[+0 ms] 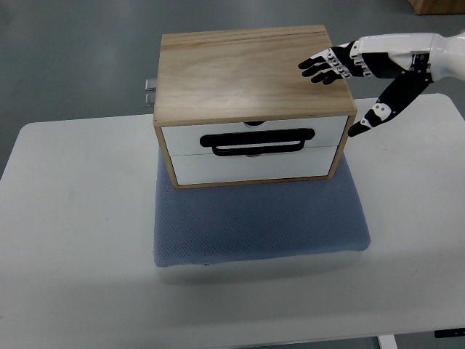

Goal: Open wood drawer with right hand
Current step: 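Move the right hand over the box toward the upper drawer's black handle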

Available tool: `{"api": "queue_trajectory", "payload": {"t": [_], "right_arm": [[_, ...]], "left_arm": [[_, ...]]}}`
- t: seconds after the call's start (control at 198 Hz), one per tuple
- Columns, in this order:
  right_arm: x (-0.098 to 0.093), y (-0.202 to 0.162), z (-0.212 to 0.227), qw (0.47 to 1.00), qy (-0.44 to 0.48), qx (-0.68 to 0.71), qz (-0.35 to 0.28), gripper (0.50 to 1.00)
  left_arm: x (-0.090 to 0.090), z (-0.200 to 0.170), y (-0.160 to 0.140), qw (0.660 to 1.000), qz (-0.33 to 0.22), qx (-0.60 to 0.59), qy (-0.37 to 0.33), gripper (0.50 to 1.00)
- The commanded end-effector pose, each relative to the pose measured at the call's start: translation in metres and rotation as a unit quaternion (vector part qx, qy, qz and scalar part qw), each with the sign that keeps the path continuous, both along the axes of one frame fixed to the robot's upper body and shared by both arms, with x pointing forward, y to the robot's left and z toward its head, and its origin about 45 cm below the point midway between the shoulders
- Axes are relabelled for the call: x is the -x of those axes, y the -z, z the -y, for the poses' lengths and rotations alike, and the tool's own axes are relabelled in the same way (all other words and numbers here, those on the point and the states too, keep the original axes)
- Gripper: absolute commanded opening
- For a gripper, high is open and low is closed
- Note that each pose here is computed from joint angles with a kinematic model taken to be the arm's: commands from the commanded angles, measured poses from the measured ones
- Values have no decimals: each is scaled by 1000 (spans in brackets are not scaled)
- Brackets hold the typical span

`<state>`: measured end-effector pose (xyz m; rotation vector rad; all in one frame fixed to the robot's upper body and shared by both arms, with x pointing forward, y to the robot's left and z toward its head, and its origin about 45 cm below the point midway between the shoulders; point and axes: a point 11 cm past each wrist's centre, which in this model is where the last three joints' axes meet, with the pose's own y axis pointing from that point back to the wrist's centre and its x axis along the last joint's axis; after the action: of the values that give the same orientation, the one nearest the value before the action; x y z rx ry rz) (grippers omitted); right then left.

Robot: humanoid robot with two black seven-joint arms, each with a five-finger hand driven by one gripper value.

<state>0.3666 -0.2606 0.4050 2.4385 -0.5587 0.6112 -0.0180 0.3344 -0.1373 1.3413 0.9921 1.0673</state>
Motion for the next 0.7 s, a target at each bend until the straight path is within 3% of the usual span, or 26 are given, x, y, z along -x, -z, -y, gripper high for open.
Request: {"api": "queue_trajectory", "payload": {"t": [0.0, 0.509, 0.695], "right_arm": [[-1, 10, -10, 999, -16, 42, -5, 952], [-1, 18, -81, 984, -97, 152, -15, 950], [-5, 28, -95, 985, -76, 153, -28, 950]], "left_arm": [[0, 0, 0, 1000, 0, 0, 0, 1000], [0, 0, 0, 1000, 0, 0, 0, 1000], [0, 0, 0, 1000, 0, 0, 0, 1000]]}}
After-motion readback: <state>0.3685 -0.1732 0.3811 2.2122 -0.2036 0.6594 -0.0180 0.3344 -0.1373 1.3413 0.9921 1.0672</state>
